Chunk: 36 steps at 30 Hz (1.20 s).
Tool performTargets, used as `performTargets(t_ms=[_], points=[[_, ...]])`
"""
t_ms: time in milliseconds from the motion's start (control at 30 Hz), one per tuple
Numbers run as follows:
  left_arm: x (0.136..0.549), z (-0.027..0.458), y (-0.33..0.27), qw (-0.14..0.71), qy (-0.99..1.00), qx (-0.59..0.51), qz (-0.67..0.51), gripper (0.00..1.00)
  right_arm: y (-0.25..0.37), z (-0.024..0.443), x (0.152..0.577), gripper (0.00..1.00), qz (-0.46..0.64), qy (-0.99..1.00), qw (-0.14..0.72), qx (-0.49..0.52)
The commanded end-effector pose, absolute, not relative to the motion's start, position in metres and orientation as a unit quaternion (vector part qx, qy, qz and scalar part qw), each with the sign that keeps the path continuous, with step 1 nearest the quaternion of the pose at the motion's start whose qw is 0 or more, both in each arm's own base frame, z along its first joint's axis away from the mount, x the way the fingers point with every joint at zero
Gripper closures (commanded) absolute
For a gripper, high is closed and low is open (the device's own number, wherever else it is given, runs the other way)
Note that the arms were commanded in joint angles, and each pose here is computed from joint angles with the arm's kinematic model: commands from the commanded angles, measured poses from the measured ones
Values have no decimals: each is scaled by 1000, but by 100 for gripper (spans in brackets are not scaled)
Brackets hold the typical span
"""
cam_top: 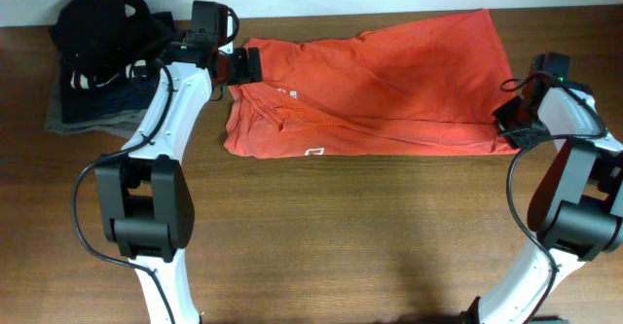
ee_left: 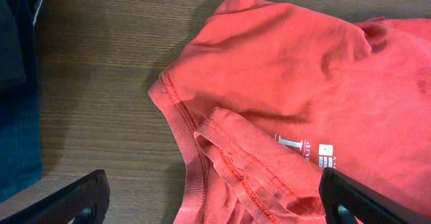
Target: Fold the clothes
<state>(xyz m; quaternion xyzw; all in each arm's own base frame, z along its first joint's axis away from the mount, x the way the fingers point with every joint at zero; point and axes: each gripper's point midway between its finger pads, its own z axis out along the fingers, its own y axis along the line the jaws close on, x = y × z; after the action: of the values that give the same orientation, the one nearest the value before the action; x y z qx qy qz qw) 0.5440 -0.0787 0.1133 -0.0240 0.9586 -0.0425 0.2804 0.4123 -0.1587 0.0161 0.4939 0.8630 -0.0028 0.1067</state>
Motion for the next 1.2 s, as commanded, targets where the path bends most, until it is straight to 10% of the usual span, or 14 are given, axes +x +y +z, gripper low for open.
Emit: performTargets(t_ms=[0, 167, 967, 1167], points=[[547, 133, -80, 300, 953, -21, -42, 1, -161, 20, 417, 82, -7, 861, 115, 496], [547, 133, -80, 300, 953, -21, -42, 1, -164, 24, 422, 96, -7, 859, 126, 496], [547, 133, -80, 300, 953, -21, -42, 1, -190, 77, 495, 96, 20, 830, 277, 484], [547, 133, -80, 300, 953, -21, -42, 1, -189, 66, 494, 43, 18, 832, 267, 485]])
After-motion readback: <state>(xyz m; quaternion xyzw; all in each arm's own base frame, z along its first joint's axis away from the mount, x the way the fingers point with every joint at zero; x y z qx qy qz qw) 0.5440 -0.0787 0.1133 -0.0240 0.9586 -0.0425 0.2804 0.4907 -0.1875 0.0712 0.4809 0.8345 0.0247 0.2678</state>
